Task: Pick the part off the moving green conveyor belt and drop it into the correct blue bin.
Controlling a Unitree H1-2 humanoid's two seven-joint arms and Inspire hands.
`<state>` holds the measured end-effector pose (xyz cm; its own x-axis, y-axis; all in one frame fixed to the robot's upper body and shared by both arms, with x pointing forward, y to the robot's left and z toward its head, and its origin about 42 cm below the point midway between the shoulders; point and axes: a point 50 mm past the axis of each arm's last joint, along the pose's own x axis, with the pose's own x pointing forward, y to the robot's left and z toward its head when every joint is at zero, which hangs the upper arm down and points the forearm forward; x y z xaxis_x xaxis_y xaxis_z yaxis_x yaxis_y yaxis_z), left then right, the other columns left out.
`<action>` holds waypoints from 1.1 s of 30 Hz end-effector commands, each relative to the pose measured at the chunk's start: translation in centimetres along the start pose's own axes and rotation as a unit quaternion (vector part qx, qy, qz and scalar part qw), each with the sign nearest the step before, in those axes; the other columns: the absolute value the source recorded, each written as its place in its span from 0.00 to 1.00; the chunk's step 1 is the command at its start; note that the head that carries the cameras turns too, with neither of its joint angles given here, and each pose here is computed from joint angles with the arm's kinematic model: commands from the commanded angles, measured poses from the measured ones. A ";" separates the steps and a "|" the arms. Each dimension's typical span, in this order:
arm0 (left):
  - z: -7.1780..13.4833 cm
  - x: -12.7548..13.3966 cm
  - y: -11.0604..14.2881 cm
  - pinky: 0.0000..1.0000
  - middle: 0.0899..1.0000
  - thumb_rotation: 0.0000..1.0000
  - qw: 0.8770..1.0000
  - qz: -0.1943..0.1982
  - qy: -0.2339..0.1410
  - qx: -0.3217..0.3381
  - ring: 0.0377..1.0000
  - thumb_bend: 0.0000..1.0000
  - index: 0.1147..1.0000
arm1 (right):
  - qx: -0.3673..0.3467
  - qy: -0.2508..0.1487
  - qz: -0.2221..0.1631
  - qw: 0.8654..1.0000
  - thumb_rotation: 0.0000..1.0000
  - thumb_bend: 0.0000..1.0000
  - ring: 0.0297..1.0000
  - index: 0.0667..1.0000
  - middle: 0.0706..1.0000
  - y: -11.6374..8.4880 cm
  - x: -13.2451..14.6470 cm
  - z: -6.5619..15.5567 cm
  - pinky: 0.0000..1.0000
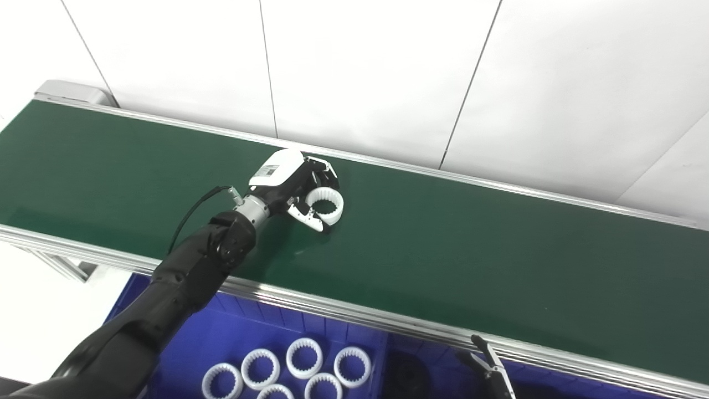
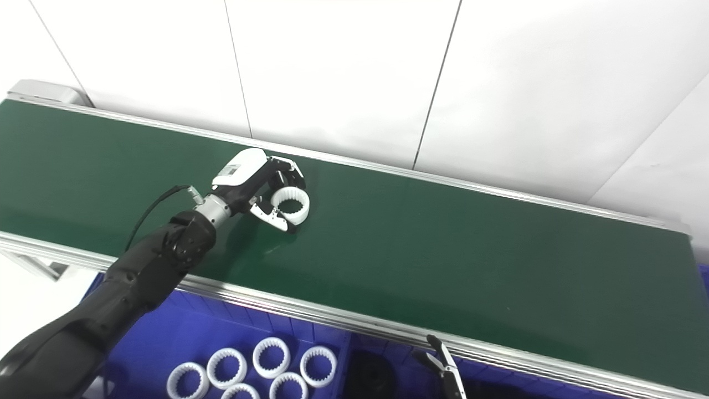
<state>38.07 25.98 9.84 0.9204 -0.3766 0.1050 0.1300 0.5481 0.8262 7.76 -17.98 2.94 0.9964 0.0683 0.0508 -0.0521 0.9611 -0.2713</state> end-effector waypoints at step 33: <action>5.7 -22.0 -2.6 0.48 0.46 0.00 0.985 -0.093 -0.033 -0.143 0.40 0.50 0.46 | 0.021 -0.049 -0.022 0.998 0.47 0.84 0.74 0.85 0.76 -0.1 0.7 6.5 0.76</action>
<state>15.62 28.49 7.52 0.8572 -0.5133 -0.0413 0.4223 0.6548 0.6269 7.94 -16.43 8.13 0.9914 0.0441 0.1229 -0.0151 0.9735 -0.2281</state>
